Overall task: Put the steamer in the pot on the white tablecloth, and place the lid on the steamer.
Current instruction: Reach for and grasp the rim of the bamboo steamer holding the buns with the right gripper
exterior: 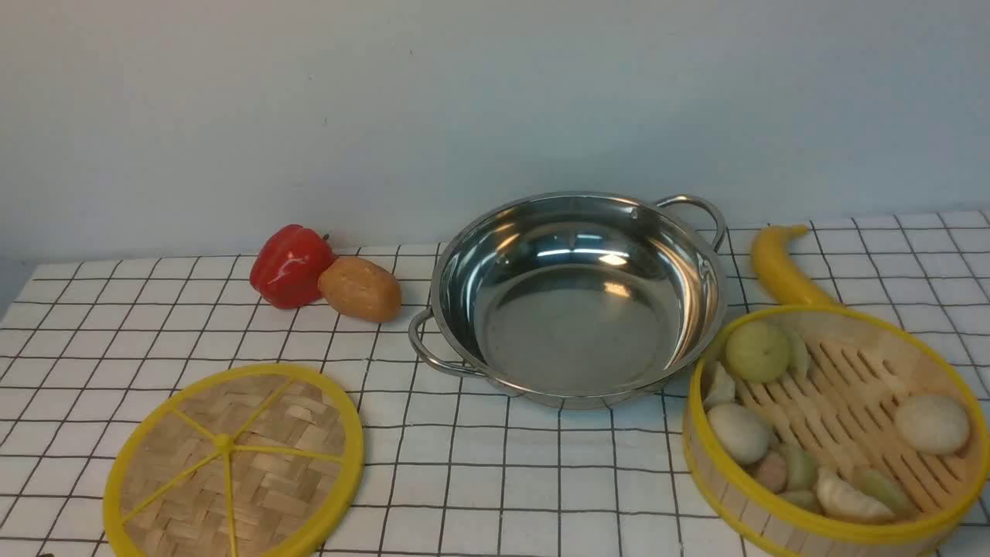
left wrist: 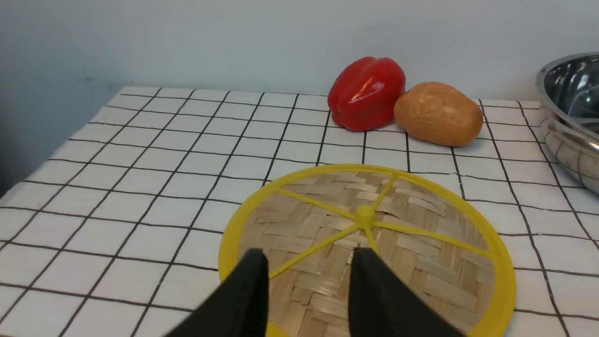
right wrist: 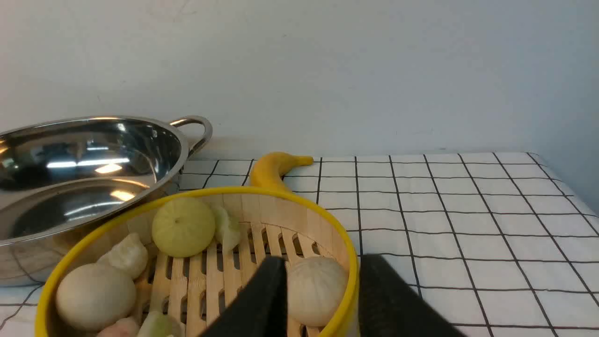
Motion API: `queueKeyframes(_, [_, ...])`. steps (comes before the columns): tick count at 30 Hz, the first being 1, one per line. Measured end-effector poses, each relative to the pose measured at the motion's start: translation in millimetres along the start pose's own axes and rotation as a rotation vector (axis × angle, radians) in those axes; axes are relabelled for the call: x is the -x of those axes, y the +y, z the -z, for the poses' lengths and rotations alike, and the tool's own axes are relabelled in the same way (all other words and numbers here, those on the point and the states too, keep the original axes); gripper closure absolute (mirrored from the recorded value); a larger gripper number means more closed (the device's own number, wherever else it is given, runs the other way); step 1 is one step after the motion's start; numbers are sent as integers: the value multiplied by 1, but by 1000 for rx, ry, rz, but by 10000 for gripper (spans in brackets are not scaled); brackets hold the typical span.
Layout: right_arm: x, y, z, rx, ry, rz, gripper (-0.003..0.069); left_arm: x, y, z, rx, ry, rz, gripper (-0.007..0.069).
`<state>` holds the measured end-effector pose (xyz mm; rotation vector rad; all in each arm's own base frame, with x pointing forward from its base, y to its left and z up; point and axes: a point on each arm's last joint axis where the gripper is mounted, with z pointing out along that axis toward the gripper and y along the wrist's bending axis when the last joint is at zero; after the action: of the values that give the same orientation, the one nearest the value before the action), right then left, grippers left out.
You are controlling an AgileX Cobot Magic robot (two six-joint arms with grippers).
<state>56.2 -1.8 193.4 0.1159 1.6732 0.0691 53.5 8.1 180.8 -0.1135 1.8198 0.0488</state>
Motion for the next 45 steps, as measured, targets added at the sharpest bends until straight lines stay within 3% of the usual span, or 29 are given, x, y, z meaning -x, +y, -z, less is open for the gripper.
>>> queueKeyframes(32, [0, 0, 0, 0, 0, 0, 419, 0, 0, 0, 0, 0, 0, 382])
queueKeyframes(35, [0, 0, 0, 0, 0, 0, 419, 0, -1, 0, -16, 0, 53, 382])
queueKeyframes(40, [0, 0, 0, 1, 0, -11, 419, 2, -8, 0, -94, -9, 309, 382])
queueKeyframes(44, [1, 3, 0, 35, -10, -288, 419, 3, -14, 1, -156, 4, 498, 382])
queueKeyframes(45, [1, 3, 0, 38, -10, -300, 419, 3, -14, 1, -160, 4, 510, 382])
